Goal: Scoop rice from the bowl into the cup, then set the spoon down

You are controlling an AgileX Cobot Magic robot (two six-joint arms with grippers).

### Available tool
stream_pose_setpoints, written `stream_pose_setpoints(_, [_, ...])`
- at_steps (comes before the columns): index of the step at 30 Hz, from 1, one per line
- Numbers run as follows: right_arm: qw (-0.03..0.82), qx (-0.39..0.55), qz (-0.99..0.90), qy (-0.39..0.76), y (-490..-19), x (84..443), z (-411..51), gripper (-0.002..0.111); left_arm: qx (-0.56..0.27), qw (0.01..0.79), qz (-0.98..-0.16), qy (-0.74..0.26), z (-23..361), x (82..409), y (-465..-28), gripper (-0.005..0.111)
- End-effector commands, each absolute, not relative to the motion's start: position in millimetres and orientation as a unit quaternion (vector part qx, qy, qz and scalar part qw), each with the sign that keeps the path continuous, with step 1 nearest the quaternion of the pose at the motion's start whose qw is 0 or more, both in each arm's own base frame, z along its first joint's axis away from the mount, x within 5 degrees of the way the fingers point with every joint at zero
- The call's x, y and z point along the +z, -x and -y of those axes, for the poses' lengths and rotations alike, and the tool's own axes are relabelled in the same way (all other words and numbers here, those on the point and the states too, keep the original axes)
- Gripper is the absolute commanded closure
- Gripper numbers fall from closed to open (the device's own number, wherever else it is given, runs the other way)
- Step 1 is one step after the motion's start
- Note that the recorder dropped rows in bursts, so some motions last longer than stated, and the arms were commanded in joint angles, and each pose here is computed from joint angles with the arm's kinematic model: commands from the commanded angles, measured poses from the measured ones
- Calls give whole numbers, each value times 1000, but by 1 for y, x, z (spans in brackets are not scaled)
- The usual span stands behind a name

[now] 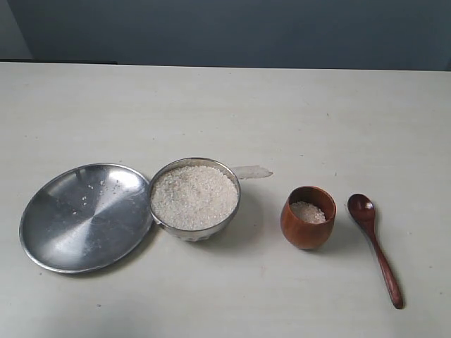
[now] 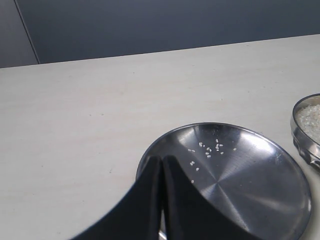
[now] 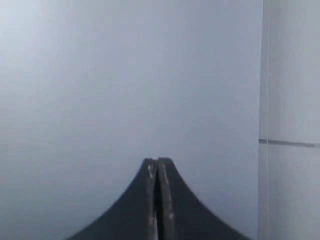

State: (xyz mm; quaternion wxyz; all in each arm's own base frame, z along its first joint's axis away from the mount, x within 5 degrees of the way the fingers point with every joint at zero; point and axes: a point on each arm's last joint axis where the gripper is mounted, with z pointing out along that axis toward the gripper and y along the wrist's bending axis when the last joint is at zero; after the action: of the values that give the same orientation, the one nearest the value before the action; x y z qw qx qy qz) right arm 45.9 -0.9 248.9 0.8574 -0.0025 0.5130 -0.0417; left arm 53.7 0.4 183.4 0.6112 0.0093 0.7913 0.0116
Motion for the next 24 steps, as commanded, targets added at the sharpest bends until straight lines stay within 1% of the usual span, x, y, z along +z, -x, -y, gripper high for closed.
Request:
stream_pose_setpoints(1, [920, -36, -389, 11, -31, 269, -2, 109, 8, 614, -789, -6, 0, 183, -54, 106])
stream_pose_setpoints(4, [953, -18, -304, 4, -18, 280, -2, 109, 8, 614, -789, -6, 0, 183, -54, 106])
stream_pose_setpoints(5, [961, -9, -274, -16, -14, 283, 1, 109, 8, 614, -789, -6, 0, 183, -54, 106])
stream_pose_setpoints(7, [957, 10, -282, -62, -14, 284, 8, 109, 8, 614, -789, -6, 0, 183, -54, 106])
stream_pose_setpoints(10, [937, 24, -340, -81, -18, 298, 9, 109, 8, 614, -789, -6, 0, 183, -54, 106])
stream_pose_setpoints(12, [901, 35, -426, -78, -21, 313, 6, 109, 8, 614, -789, -6, 0, 183, -54, 106])
stream_pose_setpoints(16, [878, 62, -470, -70, -22, 323, 4, 109, 8, 614, -789, -6, 0, 183, -54, 106])
stream_pose_setpoints(21, [781, 106, -615, -36, -50, 313, -4, 109, 8, 614, -789, -6, 0, 183, -54, 106])
stream_pose_setpoints(24, [717, 93, -691, 24, -73, 309, -12, 109, 8, 614, -789, -6, 0, 183, -54, 106])
